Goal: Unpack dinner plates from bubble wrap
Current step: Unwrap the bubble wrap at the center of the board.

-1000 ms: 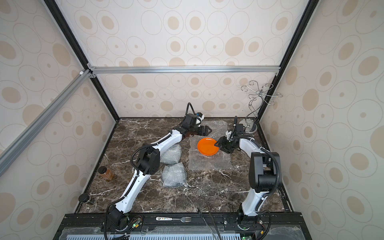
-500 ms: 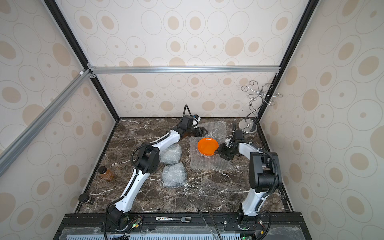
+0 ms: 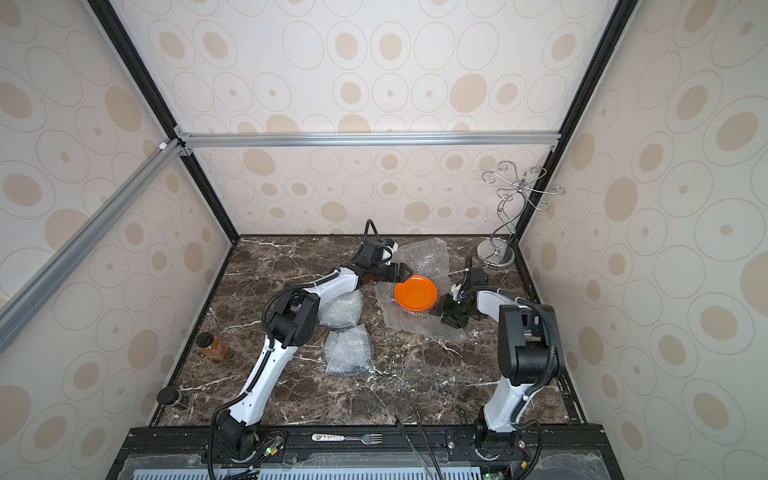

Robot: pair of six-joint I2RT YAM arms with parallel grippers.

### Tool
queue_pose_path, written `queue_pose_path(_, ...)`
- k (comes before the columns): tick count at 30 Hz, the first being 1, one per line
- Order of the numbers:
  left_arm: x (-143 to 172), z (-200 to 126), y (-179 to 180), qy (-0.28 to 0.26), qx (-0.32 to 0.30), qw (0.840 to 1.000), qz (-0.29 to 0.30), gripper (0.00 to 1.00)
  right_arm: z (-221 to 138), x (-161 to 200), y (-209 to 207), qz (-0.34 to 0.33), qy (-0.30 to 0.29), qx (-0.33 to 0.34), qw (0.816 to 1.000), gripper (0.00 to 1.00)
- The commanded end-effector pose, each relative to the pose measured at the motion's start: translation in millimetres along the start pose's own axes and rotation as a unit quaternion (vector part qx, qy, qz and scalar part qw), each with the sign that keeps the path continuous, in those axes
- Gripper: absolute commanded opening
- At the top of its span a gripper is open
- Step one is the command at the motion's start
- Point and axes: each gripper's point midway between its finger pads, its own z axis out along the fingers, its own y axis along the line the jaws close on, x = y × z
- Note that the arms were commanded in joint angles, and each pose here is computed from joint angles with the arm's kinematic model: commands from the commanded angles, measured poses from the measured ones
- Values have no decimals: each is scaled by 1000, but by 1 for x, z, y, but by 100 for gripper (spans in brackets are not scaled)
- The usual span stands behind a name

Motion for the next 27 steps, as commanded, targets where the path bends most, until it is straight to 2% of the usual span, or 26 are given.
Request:
queue_pose_path(1, -13, -15, 2, -12, 2, 1000, -21, 87, -7, 2, 1, -8, -6, -2, 1000, 54)
queue_pose_path(7, -34, -32, -10, -36, 12, 999, -21, 88, -23, -6, 13, -16, -22, -6, 1000, 55)
queue_pose_path(15, -59, -61, -39, -62, 43, 997, -16, 94, -58, -49, 59, -37, -63, -30, 997, 55)
queue_pose_path(21, -65, -76, -45, -75, 41, 996, -13, 98, -61, -92, 87, -39, -83, -49, 995, 55)
queue_pose_path(27, -59, -74, -37, -72, 36, 997, -18, 100, -48, -134, 108, -38, -104, -62, 992, 55)
